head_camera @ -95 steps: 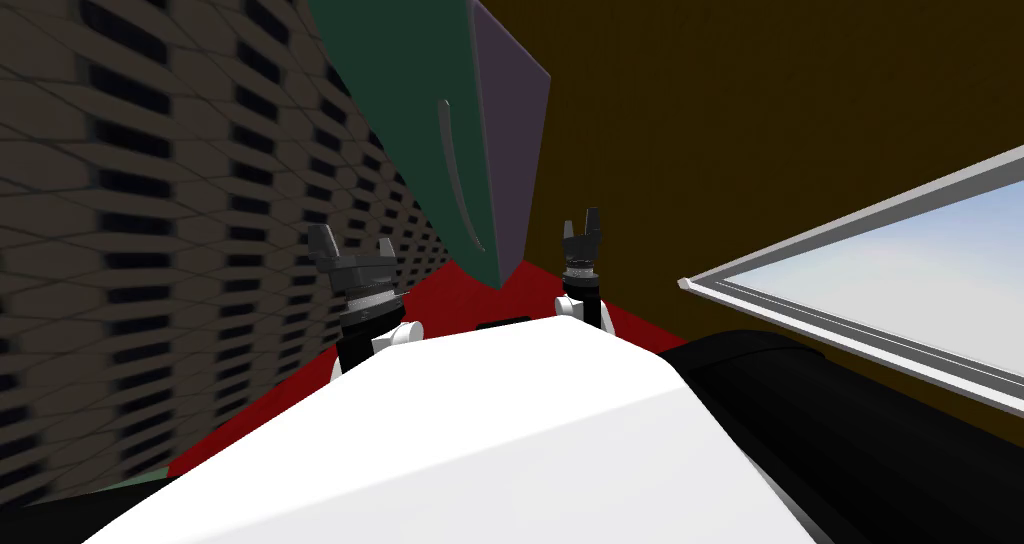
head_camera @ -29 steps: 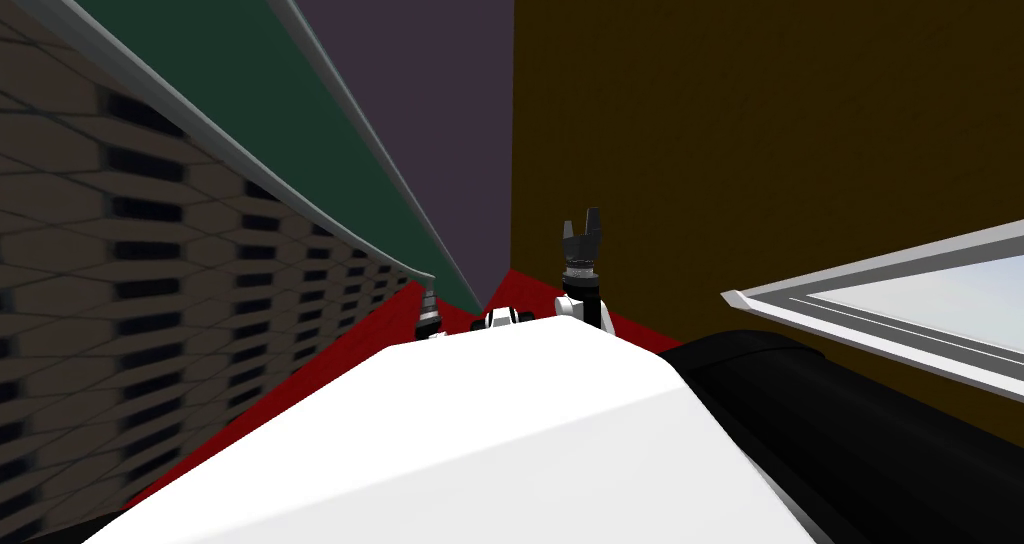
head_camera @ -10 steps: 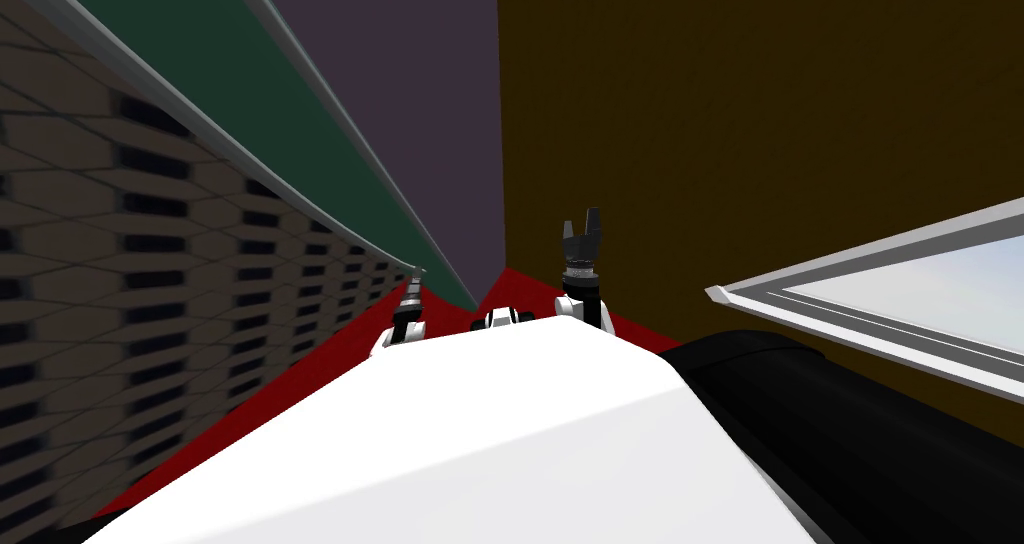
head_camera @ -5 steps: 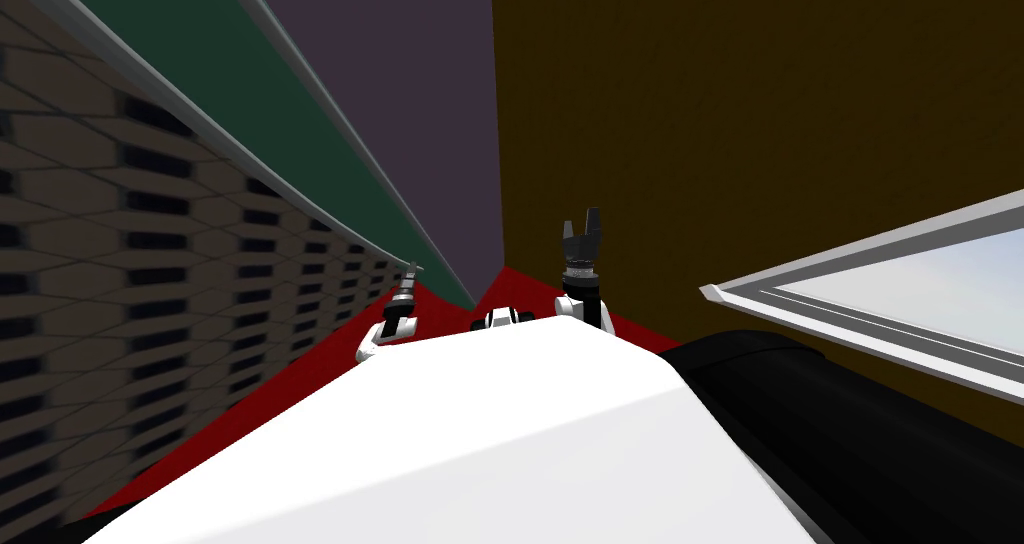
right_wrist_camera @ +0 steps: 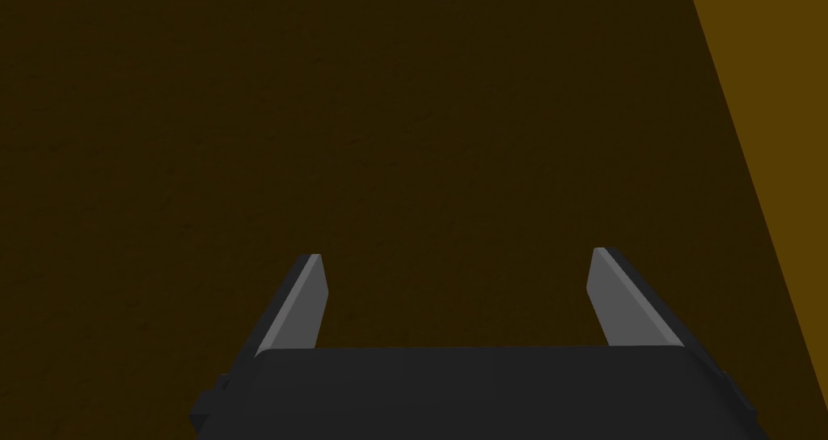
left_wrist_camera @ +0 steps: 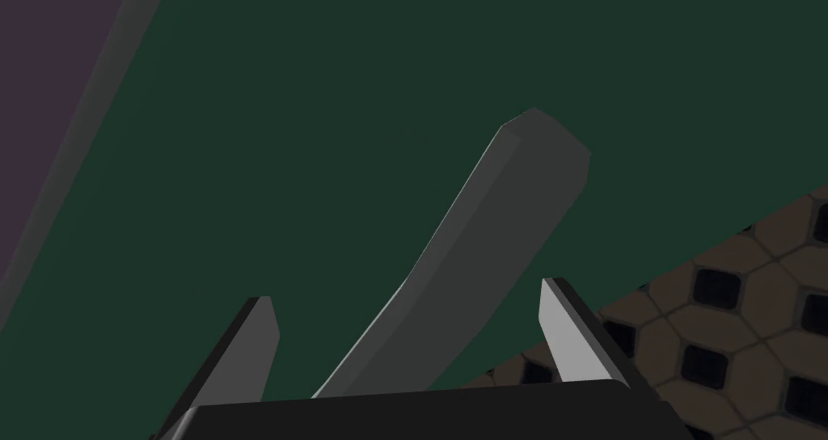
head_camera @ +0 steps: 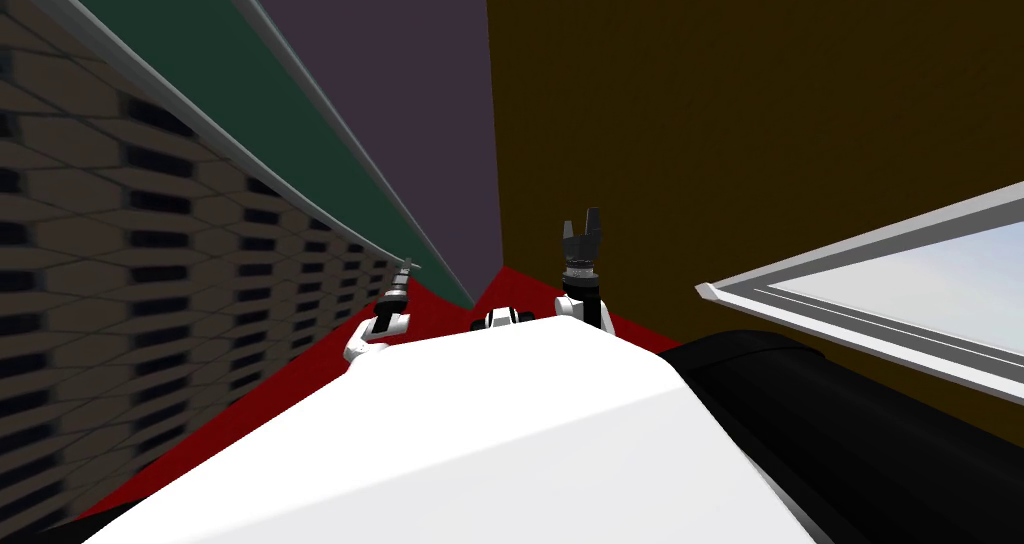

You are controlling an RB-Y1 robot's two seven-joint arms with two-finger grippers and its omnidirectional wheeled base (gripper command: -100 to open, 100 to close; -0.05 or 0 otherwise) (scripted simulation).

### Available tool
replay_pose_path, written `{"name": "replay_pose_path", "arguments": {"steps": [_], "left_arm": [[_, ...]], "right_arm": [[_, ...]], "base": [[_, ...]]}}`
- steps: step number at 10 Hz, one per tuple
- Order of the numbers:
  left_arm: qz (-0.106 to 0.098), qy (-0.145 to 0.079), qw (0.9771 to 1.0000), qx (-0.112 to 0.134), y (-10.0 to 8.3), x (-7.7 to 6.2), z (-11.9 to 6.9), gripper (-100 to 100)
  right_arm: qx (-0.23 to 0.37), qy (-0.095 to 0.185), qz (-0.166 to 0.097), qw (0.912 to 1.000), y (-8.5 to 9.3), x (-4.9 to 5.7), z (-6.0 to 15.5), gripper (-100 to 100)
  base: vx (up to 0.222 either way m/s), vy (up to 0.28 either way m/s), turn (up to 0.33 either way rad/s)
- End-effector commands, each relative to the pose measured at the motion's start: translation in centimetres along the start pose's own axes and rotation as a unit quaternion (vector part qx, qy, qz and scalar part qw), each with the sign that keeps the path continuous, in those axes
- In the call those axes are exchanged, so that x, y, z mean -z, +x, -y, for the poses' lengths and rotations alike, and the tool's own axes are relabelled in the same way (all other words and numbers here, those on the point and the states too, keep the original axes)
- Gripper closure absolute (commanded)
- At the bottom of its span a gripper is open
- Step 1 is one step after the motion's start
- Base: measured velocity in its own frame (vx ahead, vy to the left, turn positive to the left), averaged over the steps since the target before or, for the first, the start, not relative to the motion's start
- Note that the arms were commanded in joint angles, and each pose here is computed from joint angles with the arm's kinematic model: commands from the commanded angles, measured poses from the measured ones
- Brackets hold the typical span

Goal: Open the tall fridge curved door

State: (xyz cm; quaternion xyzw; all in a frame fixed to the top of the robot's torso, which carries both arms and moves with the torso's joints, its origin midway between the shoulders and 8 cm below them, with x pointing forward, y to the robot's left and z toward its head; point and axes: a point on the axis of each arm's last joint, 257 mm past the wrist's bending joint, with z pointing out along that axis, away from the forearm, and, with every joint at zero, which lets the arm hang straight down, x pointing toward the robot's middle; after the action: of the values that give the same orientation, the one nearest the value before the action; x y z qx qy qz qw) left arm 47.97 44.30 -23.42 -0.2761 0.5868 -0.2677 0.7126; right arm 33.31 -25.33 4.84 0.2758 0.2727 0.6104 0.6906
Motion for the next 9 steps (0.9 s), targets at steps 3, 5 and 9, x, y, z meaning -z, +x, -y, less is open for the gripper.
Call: {"name": "replay_pose_path", "arguments": {"steps": [3, 5, 9], "left_arm": [[-0.003, -0.017, 0.9993, -0.032, -3.1, -1.9, -0.5, -100], [-0.003, -0.025, 0.9986, -0.047, -4.5, -2.8, -0.6, -100], [-0.001, -0.042, 0.9965, -0.072, -7.2, -4.2, -0.6, -100]], "right_arm": [[0.0, 0.0, 0.0, 1.0, 0.0, 0.0, 0.0, 0], [0.0, 0.0, 0.0, 1.0, 0.0, 0.0, 0.0, 0], [0.0, 0.0, 0.0, 1.0, 0.0, 0.0, 0.0, 0]], "base": [[-0.034, -0.046, 0.005], [-0.036, -0.053, 0.004], [-0.032, -0.047, 0.004]]}}
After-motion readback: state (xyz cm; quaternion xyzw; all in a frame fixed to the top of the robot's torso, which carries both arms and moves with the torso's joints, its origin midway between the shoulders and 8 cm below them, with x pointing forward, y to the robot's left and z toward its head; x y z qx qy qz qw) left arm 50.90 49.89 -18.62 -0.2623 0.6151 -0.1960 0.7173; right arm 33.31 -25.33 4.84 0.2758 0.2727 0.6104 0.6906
